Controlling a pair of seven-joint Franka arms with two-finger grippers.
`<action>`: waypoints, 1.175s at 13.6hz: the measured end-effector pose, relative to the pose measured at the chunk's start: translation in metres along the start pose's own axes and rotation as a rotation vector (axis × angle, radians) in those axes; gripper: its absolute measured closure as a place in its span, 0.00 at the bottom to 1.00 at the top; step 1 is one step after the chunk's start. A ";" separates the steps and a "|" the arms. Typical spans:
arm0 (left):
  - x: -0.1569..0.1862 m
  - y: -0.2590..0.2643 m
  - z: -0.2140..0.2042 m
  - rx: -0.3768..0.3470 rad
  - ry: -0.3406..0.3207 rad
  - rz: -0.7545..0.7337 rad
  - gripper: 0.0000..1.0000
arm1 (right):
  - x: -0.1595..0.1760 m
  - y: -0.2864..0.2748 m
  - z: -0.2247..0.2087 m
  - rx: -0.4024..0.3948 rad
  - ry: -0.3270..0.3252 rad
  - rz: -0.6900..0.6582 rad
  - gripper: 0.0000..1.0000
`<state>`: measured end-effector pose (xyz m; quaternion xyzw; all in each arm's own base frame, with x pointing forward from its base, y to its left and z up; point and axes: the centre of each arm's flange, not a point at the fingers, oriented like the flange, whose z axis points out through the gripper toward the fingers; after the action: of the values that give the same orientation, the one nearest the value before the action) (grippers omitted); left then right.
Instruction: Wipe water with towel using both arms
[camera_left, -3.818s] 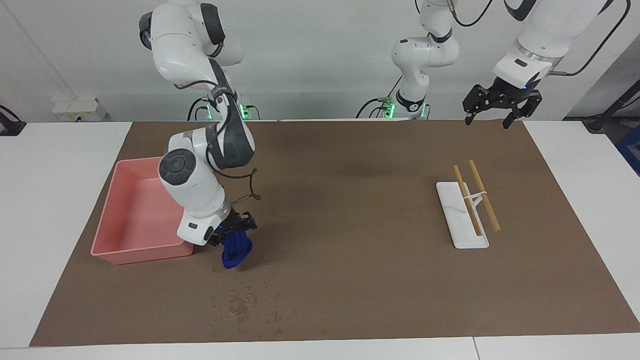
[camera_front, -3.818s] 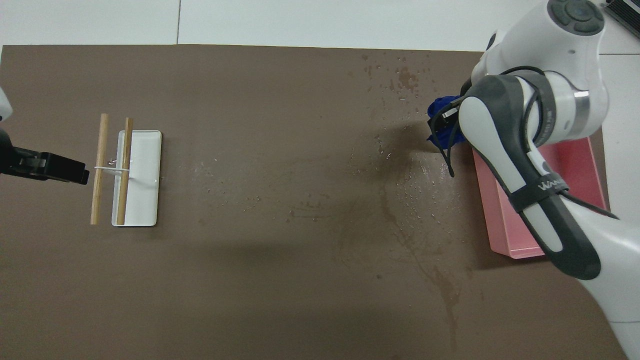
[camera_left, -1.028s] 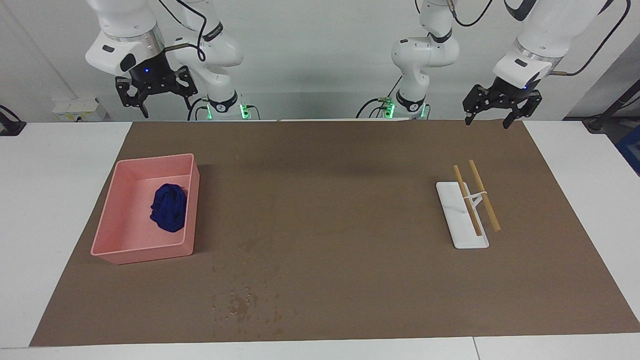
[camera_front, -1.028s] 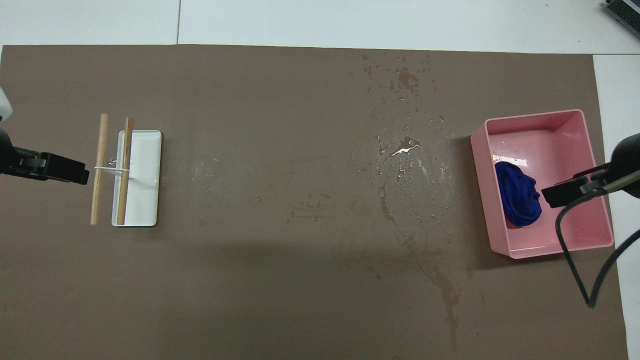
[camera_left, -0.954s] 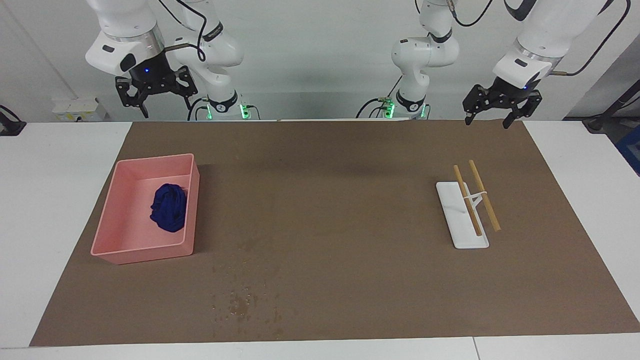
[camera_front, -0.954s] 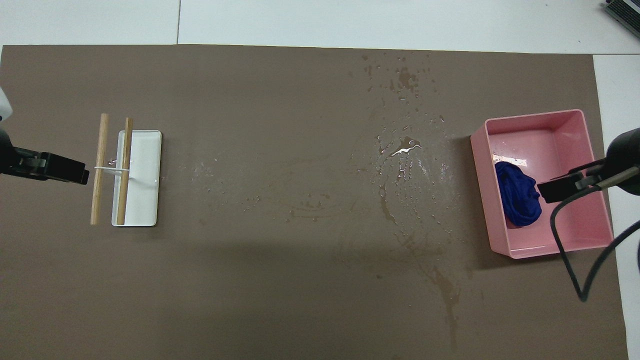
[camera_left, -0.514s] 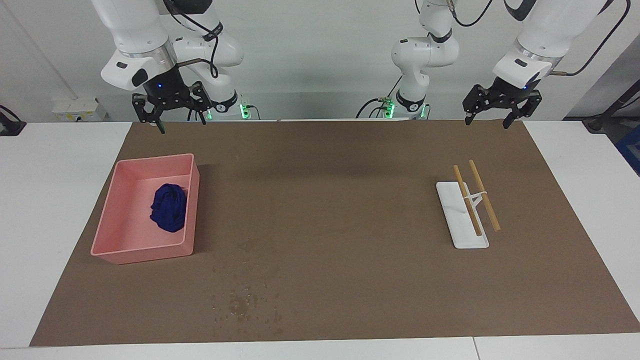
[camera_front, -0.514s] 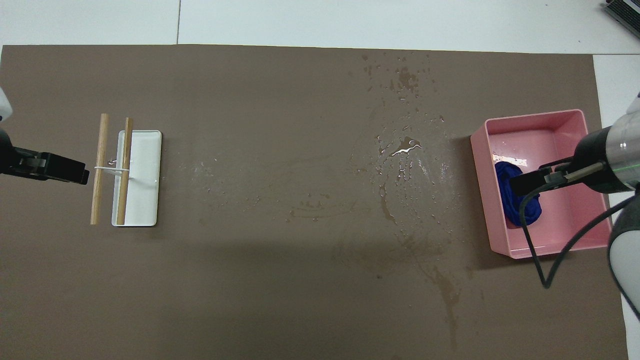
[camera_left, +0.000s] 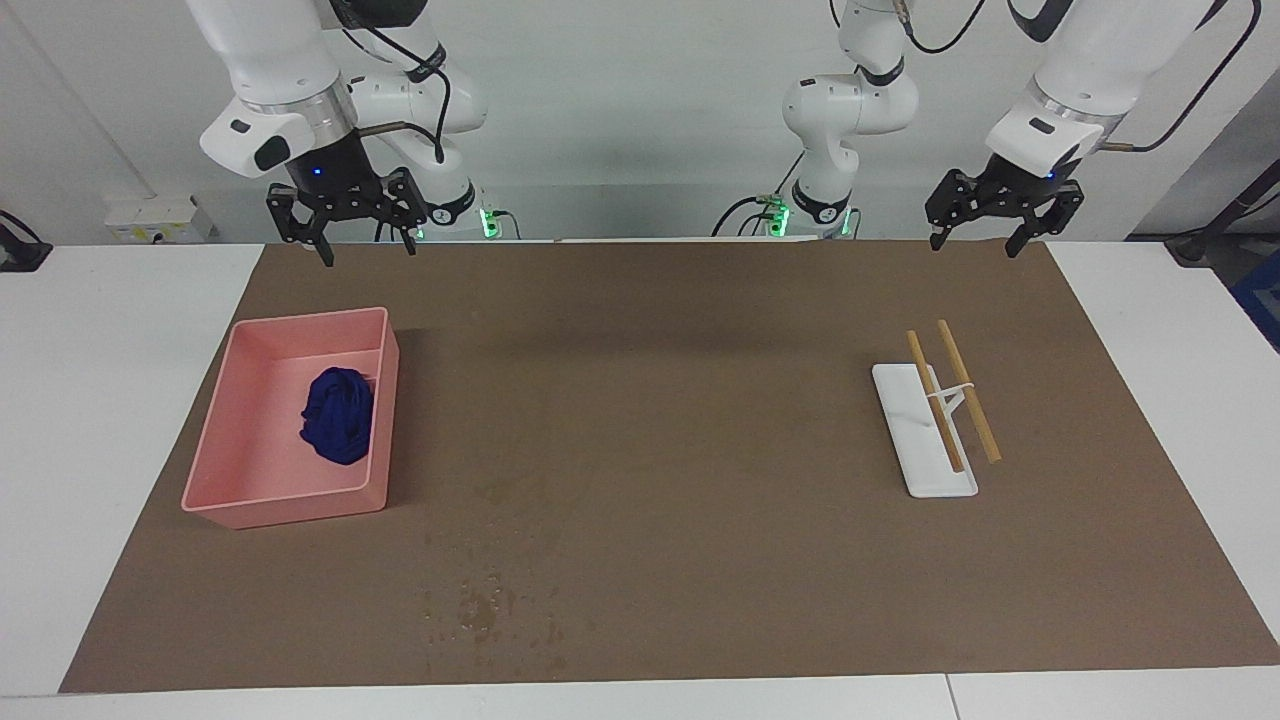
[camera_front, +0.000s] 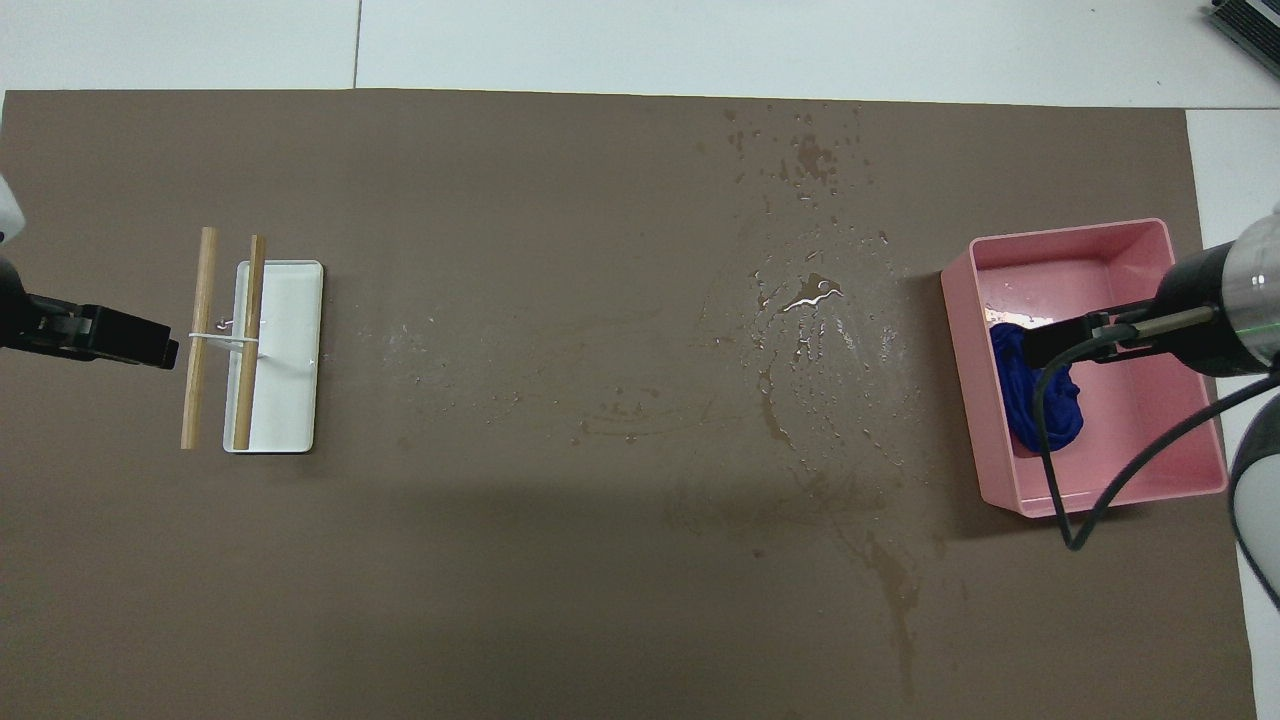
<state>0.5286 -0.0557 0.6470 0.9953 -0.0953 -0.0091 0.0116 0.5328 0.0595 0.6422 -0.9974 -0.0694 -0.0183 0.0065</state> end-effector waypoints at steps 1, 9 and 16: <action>0.000 0.000 0.000 0.000 0.000 0.000 0.00 | 0.001 0.003 0.001 0.000 0.001 0.005 0.00; 0.000 0.000 0.000 0.000 0.000 0.000 0.00 | 0.018 0.003 0.002 0.006 -0.034 0.007 0.00; 0.000 0.000 0.000 0.000 0.000 0.000 0.00 | 0.028 0.015 0.014 0.011 -0.055 0.028 0.00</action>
<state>0.5286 -0.0557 0.6470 0.9953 -0.0953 -0.0091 0.0116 0.5627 0.0483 0.6292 -0.9984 -0.0557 0.0095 0.0101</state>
